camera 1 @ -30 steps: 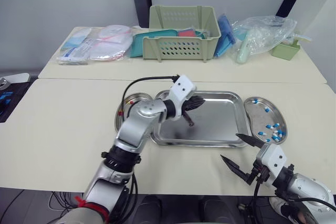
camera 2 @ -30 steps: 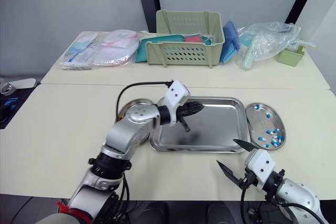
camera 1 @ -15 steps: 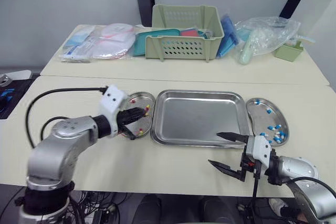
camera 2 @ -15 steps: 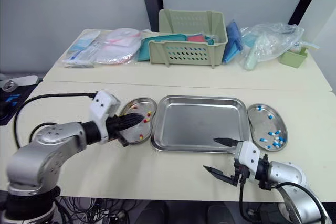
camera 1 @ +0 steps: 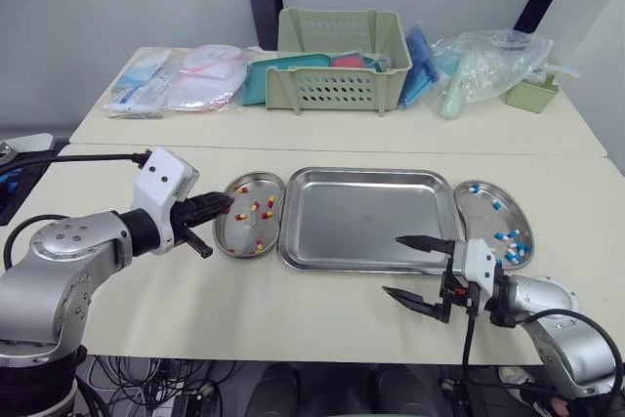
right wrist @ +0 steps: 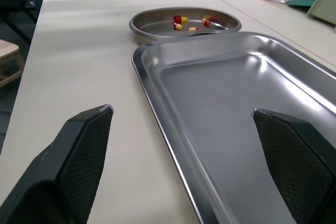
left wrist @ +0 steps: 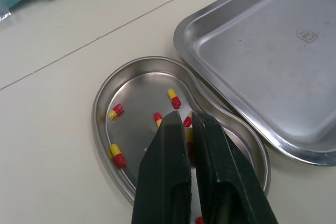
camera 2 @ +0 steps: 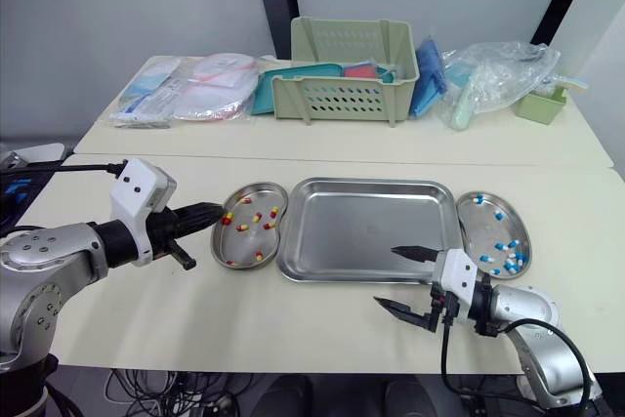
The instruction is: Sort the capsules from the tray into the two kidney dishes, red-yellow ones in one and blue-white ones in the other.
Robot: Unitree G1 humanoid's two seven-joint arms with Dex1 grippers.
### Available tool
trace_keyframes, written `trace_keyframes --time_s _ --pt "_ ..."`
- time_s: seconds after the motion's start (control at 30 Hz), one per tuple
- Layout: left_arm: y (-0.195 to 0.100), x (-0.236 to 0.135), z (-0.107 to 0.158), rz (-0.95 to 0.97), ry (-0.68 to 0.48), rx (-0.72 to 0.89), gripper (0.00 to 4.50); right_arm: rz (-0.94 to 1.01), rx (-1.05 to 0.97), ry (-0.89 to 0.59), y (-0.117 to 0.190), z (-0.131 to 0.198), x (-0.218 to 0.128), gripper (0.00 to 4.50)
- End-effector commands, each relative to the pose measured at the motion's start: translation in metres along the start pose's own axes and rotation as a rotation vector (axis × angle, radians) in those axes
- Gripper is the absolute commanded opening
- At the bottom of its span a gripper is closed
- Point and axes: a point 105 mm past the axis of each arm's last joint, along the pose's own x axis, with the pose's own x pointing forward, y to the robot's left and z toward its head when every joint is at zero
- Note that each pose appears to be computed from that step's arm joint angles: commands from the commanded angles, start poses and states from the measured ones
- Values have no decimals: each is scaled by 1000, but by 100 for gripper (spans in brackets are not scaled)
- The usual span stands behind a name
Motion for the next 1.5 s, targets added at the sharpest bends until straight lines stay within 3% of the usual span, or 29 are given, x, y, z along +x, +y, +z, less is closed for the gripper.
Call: trace_keyframes --time_s 0.03,0.77,0.9,1.23,1.5 --pt "5 -4 5 16 -17 30 4 -7 -54 -48 -1 12 5 450" --pt "9 0 2 32 -7 7 4 -37 -79 -108 -5 27 18 450" --pt "10 0 7 37 -7 -9 111 -39 -79 -105 -5 26 18 450" --pt "11 1 12 47 -33 8 431 -33 -79 -92 -3 21 15 450" --pt "17 -3 11 63 -82 14 445 -38 -87 -77 -3 21 10 450"
